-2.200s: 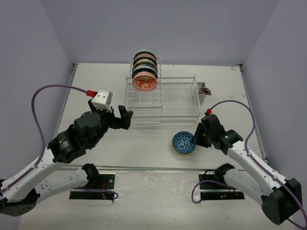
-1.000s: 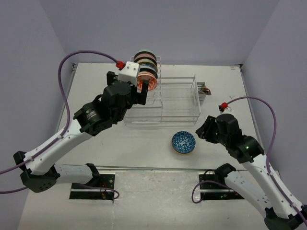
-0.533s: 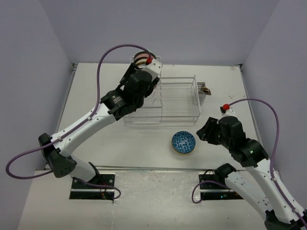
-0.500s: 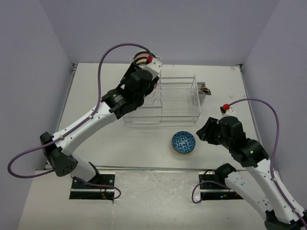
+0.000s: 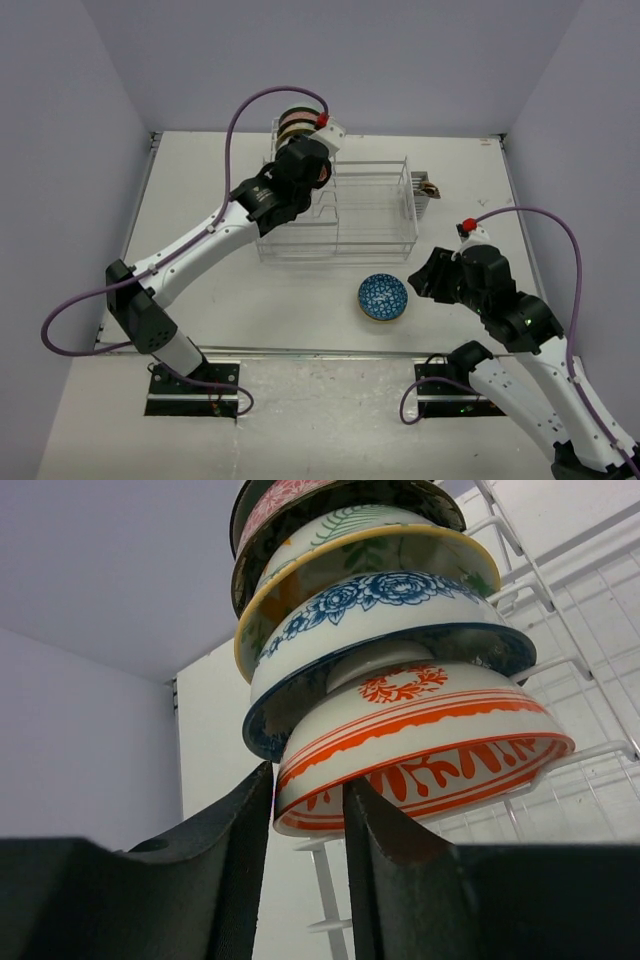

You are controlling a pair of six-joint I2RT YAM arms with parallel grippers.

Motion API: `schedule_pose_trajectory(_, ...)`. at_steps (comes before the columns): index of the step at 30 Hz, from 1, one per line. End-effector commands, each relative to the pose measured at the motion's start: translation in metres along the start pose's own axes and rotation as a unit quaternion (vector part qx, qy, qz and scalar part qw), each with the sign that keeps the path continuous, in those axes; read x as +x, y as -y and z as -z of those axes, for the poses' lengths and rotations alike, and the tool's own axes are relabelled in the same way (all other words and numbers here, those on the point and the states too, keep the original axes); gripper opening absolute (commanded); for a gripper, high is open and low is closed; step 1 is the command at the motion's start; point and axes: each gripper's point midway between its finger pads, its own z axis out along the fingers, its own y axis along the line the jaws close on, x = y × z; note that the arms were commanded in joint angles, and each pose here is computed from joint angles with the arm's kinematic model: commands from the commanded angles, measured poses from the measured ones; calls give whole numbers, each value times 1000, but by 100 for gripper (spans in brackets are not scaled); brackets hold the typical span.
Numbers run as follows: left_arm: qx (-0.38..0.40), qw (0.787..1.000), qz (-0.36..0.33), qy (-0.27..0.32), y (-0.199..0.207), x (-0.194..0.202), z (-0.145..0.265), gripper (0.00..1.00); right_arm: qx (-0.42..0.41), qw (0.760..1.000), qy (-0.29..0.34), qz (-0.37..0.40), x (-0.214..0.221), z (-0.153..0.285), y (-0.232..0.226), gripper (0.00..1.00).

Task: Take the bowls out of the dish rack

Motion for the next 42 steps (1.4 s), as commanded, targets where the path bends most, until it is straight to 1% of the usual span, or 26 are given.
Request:
schedule_pose_trajectory(1,-13,999,28,37,-13,-26,3,35,-30,999,18,14,-12,7,-13,50)
schedule_pose_trajectory(2,-15,999,28,37,-14,-25,2,34,-31,999,19,15,-12,7,-14,50)
schedule_pose_trajectory(3,-17,999,28,38,-14,-25,1,30,-32,999,17,16,-12,7,-14,50)
schedule_pose_trajectory(5,-21,999,27,35,-15,-24,1,26,-34,999,14,17,-11,7,-15,50)
schedule_pose_trajectory(6,-23,999,28,35,-15,-24,0,21,-35,999,16,17,-12,7,-16,50)
schedule_pose_trajectory(8,-27,999,25,36,-15,-23,0,19,-36,999,15,19,-11,7,-15,50)
schedule_pose_trajectory(9,-36,998,28,39,-18,-24,-1,15,-37,999,15,20,-11,7,-16,50)
schedule_pose_trajectory(11,-44,998,24,40,-19,-24,-2,12,-38,999,15,21,-11,8,-16,50)
schedule_pose_trajectory(12,-50,998,27,42,-21,-24,-3,5,-40,999,16,22,-12,9,-17,50)
schedule_pose_trajectory(14,-54,997,29,46,-23,-26,-3,1,-41,999,17,23,-12,10,-17,50)
schedule_pose_trajectory(20,-55,995,54,68,-30,-32,6,0,-44,999,22,23,-13,11,-18,50)
schedule_pose_trajectory(27,-52,992,74,82,-35,-28,16,0,-59,998,23,21,-13,12,-23,50)
schedule_pose_trajectory(31,-28,989,109,96,-31,-24,25,0,-67,997,22,22,-13,12,-25,50)
schedule_pose_trajectory(35,-33,981,152,119,-42,-27,36,0,-75,997,23,20,-13,13,-29,50)
schedule_pose_trajectory(42,-32,975,183,121,-43,-26,40,0,-79,996,23,20,-13,13,-30,50)
